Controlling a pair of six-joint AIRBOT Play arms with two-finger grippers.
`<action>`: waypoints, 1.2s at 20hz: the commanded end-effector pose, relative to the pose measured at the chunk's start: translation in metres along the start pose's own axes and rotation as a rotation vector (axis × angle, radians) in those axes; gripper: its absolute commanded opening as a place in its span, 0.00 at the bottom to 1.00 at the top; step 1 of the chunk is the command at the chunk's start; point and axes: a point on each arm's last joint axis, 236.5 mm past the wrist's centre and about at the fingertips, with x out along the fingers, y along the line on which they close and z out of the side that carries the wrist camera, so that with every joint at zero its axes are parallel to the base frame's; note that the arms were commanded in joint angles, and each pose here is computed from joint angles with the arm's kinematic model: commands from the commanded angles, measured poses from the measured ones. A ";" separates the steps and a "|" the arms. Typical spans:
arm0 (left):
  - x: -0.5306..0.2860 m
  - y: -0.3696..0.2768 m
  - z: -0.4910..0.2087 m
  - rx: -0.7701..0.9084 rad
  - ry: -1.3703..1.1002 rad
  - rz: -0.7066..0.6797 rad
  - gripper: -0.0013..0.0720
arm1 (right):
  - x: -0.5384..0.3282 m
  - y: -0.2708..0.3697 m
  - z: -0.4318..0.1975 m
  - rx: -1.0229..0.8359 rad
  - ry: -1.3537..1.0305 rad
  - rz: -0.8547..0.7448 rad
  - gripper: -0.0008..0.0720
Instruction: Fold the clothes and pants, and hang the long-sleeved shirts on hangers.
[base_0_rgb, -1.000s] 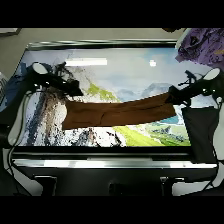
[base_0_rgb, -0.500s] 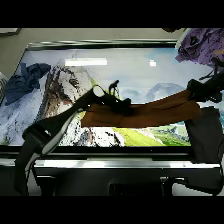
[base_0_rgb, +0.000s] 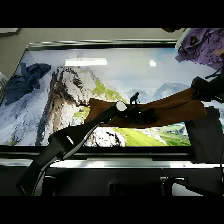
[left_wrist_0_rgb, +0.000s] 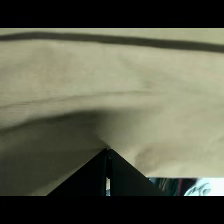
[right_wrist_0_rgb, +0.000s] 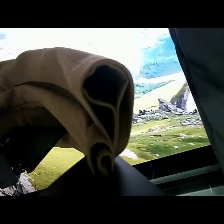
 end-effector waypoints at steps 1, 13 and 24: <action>-0.003 -0.001 0.003 -0.033 0.024 -0.019 0.03 | -0.002 0.003 0.003 0.001 -0.016 0.011 0.05; -0.368 0.043 0.111 0.136 -0.191 0.622 0.03 | -0.007 0.176 -0.016 -0.009 -0.057 0.386 0.05; -0.605 0.018 0.105 0.041 -0.600 0.698 0.04 | 0.076 0.371 -0.125 -0.078 -0.008 0.499 0.05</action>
